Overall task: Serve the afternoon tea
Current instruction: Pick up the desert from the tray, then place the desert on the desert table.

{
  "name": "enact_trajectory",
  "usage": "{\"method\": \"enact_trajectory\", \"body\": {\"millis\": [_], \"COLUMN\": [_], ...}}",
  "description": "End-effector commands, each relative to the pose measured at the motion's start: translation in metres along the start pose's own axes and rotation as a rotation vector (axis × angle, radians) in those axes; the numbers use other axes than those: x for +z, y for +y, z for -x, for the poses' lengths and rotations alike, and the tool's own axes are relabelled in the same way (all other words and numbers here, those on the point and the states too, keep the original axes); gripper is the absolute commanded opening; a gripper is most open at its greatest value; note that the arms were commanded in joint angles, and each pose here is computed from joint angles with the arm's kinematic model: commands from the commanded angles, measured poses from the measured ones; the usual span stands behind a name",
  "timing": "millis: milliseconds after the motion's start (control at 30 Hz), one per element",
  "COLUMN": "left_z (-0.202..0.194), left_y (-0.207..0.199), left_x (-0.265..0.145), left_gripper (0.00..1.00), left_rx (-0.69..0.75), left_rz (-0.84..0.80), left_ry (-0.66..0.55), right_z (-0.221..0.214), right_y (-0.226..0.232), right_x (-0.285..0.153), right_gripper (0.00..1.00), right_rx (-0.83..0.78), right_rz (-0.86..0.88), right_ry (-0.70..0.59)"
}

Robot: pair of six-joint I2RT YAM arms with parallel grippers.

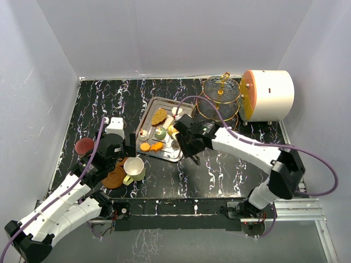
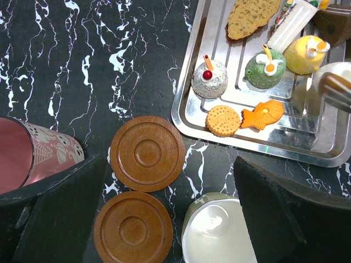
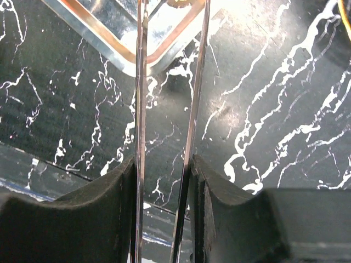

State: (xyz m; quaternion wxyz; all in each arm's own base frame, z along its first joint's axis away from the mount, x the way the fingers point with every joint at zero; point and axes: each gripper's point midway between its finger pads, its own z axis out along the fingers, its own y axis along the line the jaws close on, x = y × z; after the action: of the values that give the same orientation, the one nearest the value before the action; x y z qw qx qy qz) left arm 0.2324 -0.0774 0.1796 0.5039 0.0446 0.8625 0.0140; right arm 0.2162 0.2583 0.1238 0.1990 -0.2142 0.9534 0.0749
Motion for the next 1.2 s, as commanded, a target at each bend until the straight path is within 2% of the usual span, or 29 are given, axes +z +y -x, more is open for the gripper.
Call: {"method": "enact_trajectory", "body": {"millis": [0, 533, 800, 933, 1167], "left_z": [0.011, 0.011, 0.011, 0.011, 0.011], "left_y": [0.005, 0.004, 0.004, 0.004, 0.003], "left_x": [-0.003, -0.003, -0.004, -0.004, -0.004], "left_gripper": [0.99, 0.99, 0.99, 0.99, 0.99], "left_rx": [-0.013, -0.015, -0.019, -0.021, -0.016], "left_rz": [0.021, 0.018, 0.016, 0.015, 0.009], "left_ry": [-0.029, -0.029, -0.031, -0.034, -0.030], "right_z": [0.006, -0.040, -0.029, -0.012, 0.006], "right_y": [-0.007, -0.109, -0.163, -0.176, -0.208], "right_x": [-0.036, -0.060, -0.057, -0.051, -0.041], "right_gripper": [0.25, 0.26, 0.26, 0.26, 0.26], "right_rx": [0.058, 0.331, 0.423, 0.463, 0.510], "right_rz": [0.018, -0.114, -0.209, -0.184, -0.238], "right_ry": [-0.120, -0.128, -0.189, -0.242, -0.294]}}
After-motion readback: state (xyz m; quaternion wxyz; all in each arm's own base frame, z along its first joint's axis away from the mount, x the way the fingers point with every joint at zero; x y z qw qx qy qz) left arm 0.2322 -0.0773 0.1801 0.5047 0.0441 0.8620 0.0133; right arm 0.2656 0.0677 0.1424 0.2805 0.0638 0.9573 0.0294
